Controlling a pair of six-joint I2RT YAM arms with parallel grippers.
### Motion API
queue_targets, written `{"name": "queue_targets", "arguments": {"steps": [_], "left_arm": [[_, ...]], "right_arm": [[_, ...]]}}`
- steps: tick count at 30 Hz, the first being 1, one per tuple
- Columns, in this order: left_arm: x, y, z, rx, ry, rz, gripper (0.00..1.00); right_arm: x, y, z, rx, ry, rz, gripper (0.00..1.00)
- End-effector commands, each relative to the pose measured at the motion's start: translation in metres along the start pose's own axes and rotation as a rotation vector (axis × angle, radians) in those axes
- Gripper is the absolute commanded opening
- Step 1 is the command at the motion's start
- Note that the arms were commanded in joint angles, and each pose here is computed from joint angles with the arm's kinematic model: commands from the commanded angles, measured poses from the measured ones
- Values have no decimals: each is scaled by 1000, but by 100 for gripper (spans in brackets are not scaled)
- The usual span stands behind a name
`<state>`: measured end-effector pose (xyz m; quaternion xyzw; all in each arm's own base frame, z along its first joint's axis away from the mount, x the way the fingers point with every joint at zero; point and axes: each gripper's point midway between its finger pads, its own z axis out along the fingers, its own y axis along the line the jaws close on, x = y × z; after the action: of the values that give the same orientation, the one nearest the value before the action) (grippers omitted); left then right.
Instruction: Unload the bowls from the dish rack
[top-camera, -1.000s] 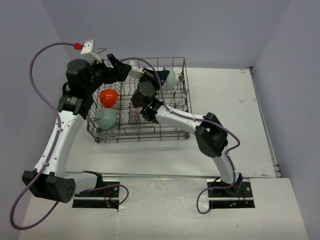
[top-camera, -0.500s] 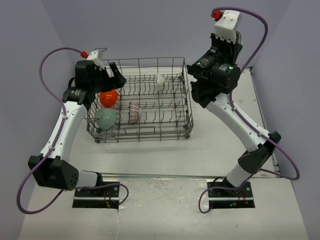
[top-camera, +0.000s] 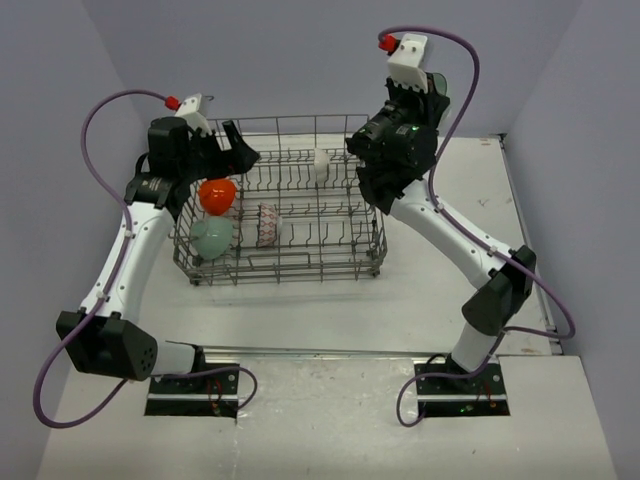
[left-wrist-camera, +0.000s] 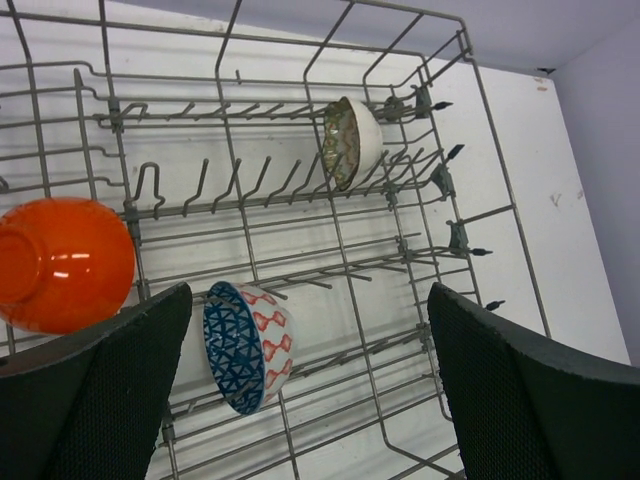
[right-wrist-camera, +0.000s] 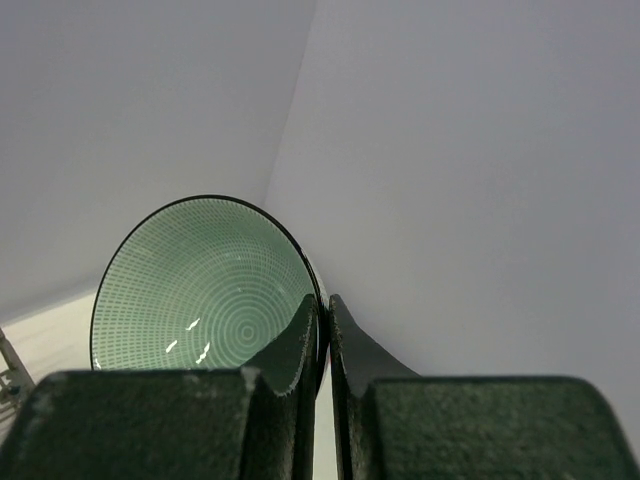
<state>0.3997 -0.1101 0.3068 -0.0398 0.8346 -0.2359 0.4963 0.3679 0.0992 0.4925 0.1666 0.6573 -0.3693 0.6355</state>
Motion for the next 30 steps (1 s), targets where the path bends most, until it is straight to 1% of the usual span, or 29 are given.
{"name": "queue_targets", "arguments": {"steps": [1,3,4,6,7,8,9,10,11,12,13,14,15,16,17,18,20,21,22,23,24,25,26,27,28,29,30], "left_arm": [[-39,-34,-18,123,-115,39,100],[-45,-39,-23,137,-140,40,100],[-50,-43,-26,149,-149,44,100],[-54,-49,-29,167,-157,47,100],[-56,-51,-31,173,-162,45,100],[-61,-54,-33,181,-172,39,100],[-64,-56,-34,183,-184,36,100],[-67,-58,-35,183,-195,33,100],[-72,-61,-37,192,-213,30,100],[-75,-63,-37,196,-220,30,100],[-76,-64,-35,199,-222,30,100],[-81,-67,-36,206,-233,31,100],[-83,-68,-35,206,-235,30,100],[-84,-69,-34,208,-234,29,100],[-84,-72,-33,213,-234,31,100],[-86,-73,-34,213,-239,32,100],[-85,-73,-32,206,-236,32,100],[-81,-70,-28,196,-226,28,100],[-77,-68,-25,190,-211,24,100],[-73,-67,-22,188,-198,22,100],[-69,-63,-16,175,-183,15,100],[-61,-63,-12,162,-156,11,100],[-59,-59,-8,130,-148,21,100],[-58,-57,0,104,-133,30,100],[-45,-59,4,85,-90,44,100],[-41,-57,8,61,-73,67,100],[-36,-51,17,20,-53,74,100]], "right_arm": [[-25,-30,1,-6,-64,158,0],[-24,-29,-4,-25,-74,166,0],[-26,-36,-6,-30,-75,204,0],[-26,-32,-14,-74,-116,207,0],[-32,-48,-16,-88,-133,289,0],[-33,-46,-20,-113,-165,303,0],[-38,-46,-27,-153,-191,311,0],[-43,-41,-32,-200,-203,376,0],[-61,-53,-36,-263,-231,458,0],[-69,-47,-41,-349,-227,491,0],[-42,-14,-54,-520,-96,515,0],[-61,-34,-53,-584,-82,635,0],[-52,-37,-43,-556,-56,624,0],[-60,-44,-41,-560,-45,668,0],[-54,-31,-39,-555,-29,620,0],[-45,-28,-34,-535,-14,570,0],[-27,-18,-29,-545,30,521,0],[-3,-12,-21,-553,83,438,0],[6,-8,-18,-562,146,475,0],[19,-3,-12,-566,201,463,0],[55,1,4,-513,316,396,0],[62,5,5,-549,376,399,0],[79,1,22,-513,437,384,0],[108,9,26,-500,541,330,0],[118,11,27,-510,605,330,0],[135,5,41,-464,658,319,0],[151,4,43,-462,712,295,0]]}}
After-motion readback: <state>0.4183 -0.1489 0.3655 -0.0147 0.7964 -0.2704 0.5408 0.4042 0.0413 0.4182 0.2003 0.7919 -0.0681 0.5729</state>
